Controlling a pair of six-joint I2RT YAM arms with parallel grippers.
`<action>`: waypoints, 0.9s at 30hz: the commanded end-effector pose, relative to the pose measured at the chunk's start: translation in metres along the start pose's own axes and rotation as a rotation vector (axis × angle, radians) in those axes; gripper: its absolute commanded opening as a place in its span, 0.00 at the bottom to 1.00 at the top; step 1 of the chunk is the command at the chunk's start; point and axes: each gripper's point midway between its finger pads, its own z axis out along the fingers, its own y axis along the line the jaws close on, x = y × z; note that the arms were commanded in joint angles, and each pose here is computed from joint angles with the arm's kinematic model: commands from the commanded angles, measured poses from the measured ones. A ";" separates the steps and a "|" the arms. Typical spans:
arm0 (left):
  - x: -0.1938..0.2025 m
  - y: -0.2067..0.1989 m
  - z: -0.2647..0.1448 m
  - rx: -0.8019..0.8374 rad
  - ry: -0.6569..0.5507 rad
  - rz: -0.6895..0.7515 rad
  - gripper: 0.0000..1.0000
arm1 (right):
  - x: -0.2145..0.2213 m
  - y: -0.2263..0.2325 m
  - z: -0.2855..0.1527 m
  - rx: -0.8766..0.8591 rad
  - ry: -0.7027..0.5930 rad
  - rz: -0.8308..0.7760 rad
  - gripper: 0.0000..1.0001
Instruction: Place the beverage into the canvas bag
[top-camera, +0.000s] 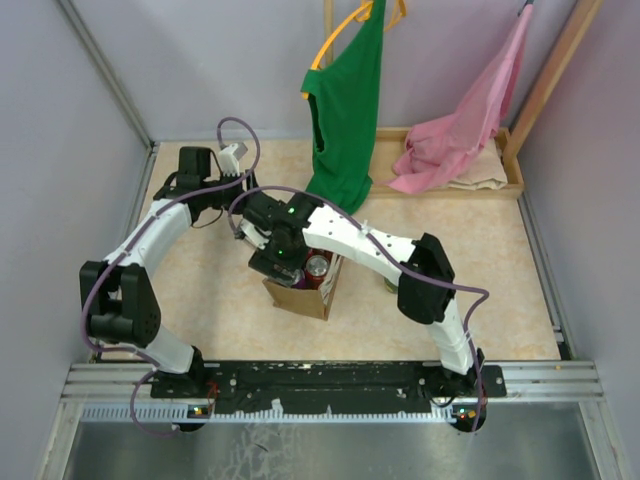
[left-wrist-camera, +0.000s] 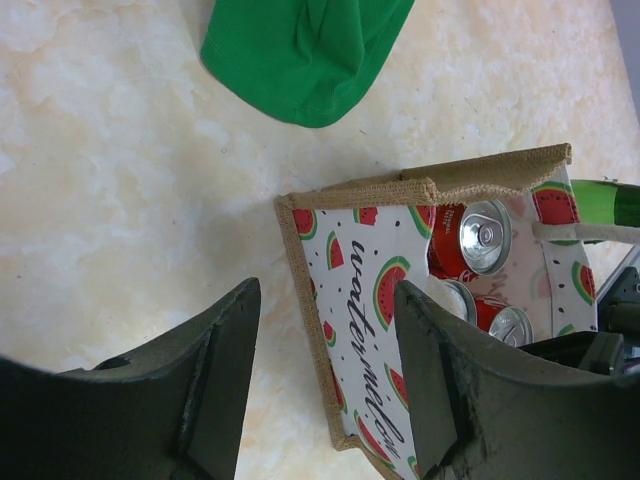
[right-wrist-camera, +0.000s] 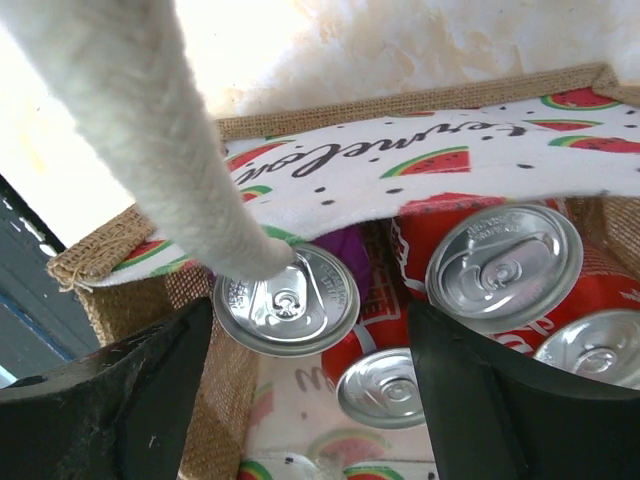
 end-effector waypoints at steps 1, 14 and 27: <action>-0.016 -0.007 0.000 0.028 -0.033 0.028 0.62 | -0.037 -0.012 -0.058 0.085 -0.184 -0.005 0.78; -0.027 -0.009 0.001 0.033 -0.050 0.042 0.62 | -0.045 -0.128 -0.180 0.467 -0.459 0.322 0.77; -0.034 -0.006 0.004 0.029 -0.054 0.049 0.62 | 0.114 -0.208 -0.205 0.471 -0.199 1.063 0.60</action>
